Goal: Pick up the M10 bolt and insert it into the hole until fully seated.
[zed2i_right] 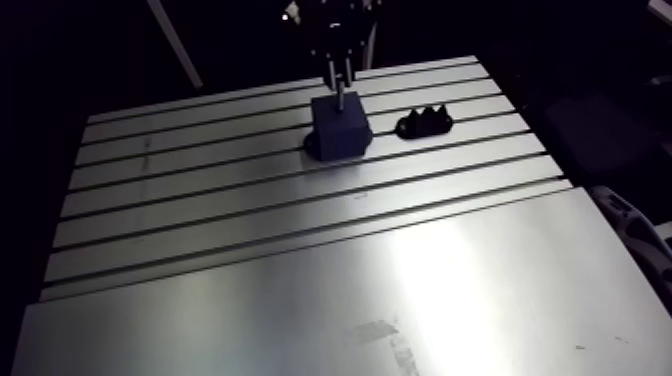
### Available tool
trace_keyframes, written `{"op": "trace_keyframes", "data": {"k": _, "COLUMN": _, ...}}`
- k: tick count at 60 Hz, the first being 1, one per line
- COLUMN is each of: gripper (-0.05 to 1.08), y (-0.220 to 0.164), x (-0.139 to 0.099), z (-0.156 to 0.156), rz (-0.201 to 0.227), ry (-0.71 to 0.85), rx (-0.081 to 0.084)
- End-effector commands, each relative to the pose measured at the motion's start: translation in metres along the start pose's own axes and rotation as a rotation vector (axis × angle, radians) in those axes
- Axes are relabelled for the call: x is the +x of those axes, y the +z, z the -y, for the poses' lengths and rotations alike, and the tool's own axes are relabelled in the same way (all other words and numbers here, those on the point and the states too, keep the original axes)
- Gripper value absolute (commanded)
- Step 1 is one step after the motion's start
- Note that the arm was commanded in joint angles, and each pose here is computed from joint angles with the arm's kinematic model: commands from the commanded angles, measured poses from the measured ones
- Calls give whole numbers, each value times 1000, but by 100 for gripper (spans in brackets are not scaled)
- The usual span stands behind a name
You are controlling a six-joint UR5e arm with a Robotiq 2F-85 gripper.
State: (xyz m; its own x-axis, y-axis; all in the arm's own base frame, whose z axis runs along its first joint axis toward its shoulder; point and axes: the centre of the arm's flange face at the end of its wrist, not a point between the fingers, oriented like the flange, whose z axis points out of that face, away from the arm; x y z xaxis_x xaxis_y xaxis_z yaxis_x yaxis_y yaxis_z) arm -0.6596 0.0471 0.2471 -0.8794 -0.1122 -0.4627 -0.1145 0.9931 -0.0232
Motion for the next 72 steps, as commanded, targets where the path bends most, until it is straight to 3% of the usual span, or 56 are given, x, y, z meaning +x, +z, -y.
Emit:
{"op": "trace_keyframes", "data": {"k": 1, "gripper": 108, "y": 0, "x": 0, "z": 0, "rz": -1, "ry": -1, "rx": 0}}
{"op": "trace_keyframes", "data": {"k": 72, "gripper": 108, "y": 7, "x": -1, "z": 1, "rz": 10, "ry": -2, "rx": 1}}
